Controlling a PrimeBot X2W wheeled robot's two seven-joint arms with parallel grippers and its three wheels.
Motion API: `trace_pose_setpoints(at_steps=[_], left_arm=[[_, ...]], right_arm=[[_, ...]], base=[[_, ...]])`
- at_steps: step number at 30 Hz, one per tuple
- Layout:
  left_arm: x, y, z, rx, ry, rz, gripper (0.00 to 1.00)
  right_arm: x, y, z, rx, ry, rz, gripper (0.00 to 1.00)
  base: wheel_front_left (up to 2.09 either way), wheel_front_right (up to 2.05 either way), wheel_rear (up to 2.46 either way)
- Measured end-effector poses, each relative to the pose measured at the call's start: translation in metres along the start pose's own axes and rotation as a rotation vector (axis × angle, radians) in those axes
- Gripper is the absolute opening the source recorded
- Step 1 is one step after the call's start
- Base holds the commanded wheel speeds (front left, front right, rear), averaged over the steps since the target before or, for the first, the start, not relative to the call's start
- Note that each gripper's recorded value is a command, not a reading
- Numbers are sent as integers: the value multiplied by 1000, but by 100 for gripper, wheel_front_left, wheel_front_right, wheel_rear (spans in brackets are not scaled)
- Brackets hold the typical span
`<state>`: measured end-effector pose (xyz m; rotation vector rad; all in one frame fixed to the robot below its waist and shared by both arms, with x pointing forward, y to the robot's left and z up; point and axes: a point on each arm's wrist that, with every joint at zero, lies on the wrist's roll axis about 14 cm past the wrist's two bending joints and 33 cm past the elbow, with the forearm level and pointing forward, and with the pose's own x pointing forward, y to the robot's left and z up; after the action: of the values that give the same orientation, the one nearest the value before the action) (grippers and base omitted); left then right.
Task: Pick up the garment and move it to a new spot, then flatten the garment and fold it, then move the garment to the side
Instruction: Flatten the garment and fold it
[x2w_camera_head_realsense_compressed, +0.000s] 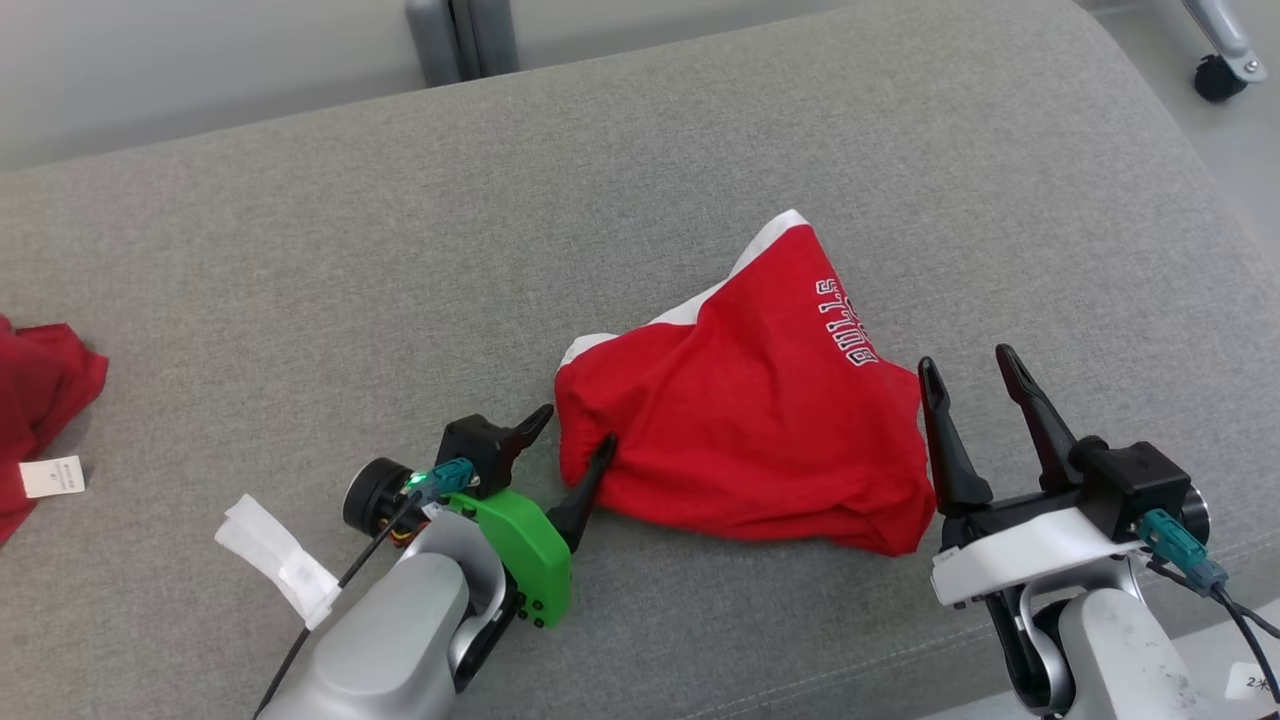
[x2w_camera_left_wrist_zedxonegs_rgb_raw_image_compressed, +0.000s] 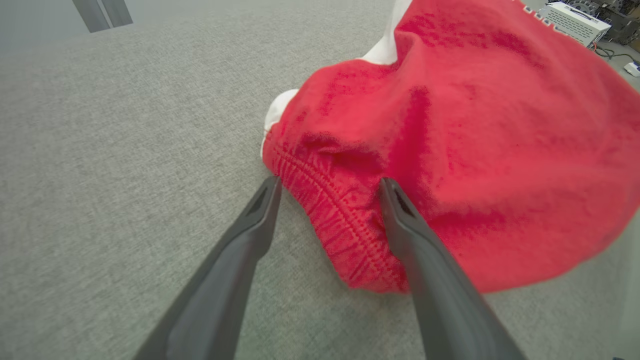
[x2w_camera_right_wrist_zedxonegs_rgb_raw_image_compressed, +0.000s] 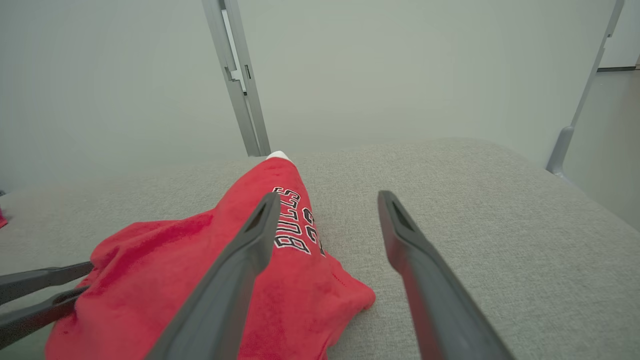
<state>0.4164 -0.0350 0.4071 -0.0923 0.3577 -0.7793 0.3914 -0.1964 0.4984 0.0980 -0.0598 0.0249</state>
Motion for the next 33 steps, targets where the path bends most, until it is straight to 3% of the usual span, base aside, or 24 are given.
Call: trace_pose_setpoints(at_steps=[6,7,8,9,14,24,29,33], left_arm=[[11,-18,-22,-58,71,-45,100],[11,-21,-25,-62,85,-54,50],[11,-24,-28,-59,95,-63,21],[11,-25,-28,-64,96,-65,0],[14,-5,-2,-68,24,-16,0],[-32,92,115,-9,-333,266,0],[-69,100,125,23,-418,341,0],[-84,90,97,-28,-395,358,0]], right_arm=[[0,-9,-4,-6,13,-28,100],[0,-10,-4,-7,12,-30,100],[0,-10,-3,-7,11,-30,100],[0,-10,-2,-7,6,-30,100],[0,-11,2,-6,-5,-32,100],[4,7,3,3,-12,22,100],[7,21,4,13,-17,64,100],[6,32,0,22,-5,94,100]], base=[[0,0,0],[0,0,0],[0,0,0],[0,0,0],[0,0,0],[0,0,0],[0,0,0],[0,0,0]])
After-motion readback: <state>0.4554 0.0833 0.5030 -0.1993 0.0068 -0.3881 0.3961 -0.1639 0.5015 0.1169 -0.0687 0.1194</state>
